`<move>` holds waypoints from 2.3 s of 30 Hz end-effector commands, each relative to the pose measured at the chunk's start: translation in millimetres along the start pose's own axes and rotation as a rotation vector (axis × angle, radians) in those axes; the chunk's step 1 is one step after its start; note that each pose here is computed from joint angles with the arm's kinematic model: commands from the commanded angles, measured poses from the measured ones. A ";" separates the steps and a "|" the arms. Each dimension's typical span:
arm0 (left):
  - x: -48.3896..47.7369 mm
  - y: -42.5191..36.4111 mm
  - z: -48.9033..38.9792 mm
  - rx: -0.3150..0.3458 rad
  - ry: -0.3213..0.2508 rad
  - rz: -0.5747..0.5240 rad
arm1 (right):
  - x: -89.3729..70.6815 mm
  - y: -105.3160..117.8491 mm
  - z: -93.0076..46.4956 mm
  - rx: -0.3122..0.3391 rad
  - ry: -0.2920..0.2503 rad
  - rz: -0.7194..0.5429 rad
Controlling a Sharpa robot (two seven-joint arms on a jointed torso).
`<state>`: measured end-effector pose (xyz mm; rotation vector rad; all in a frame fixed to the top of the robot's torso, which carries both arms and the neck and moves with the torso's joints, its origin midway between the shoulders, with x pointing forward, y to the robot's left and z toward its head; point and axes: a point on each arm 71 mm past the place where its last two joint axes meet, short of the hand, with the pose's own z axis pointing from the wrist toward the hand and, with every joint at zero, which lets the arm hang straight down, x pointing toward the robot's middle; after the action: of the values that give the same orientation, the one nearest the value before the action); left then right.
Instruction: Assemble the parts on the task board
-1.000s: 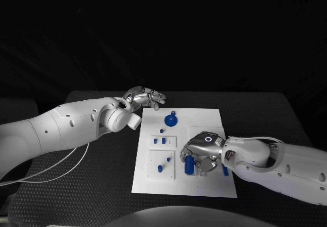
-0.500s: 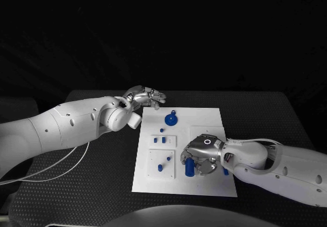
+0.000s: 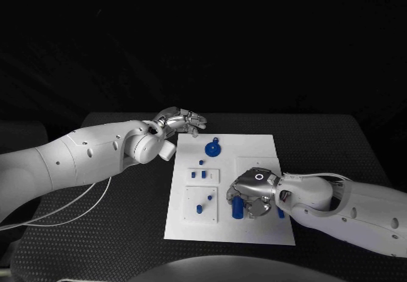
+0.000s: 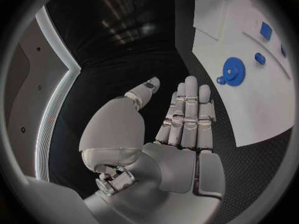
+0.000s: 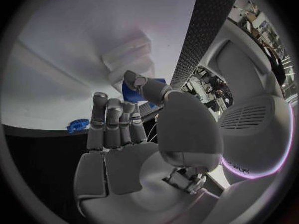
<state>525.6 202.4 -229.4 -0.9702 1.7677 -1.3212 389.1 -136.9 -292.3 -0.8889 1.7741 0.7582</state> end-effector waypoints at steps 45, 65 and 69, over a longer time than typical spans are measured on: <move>0.1 -0.3 -0.8 0.000 0.017 0.005 | -10.6 -14.1 -27.4 0.081 -0.119 0.176; 1.1 -0.5 -1.0 0.001 0.022 0.006 | -17.8 -25.6 -38.4 0.249 -0.157 0.366; 1.3 -0.5 -0.9 0.002 0.023 0.005 | -12.5 -20.3 -36.0 0.260 -0.136 0.356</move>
<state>525.0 204.3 -230.0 -0.9687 1.7767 -1.3158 392.9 -174.0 -267.1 -0.3634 1.8468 0.8122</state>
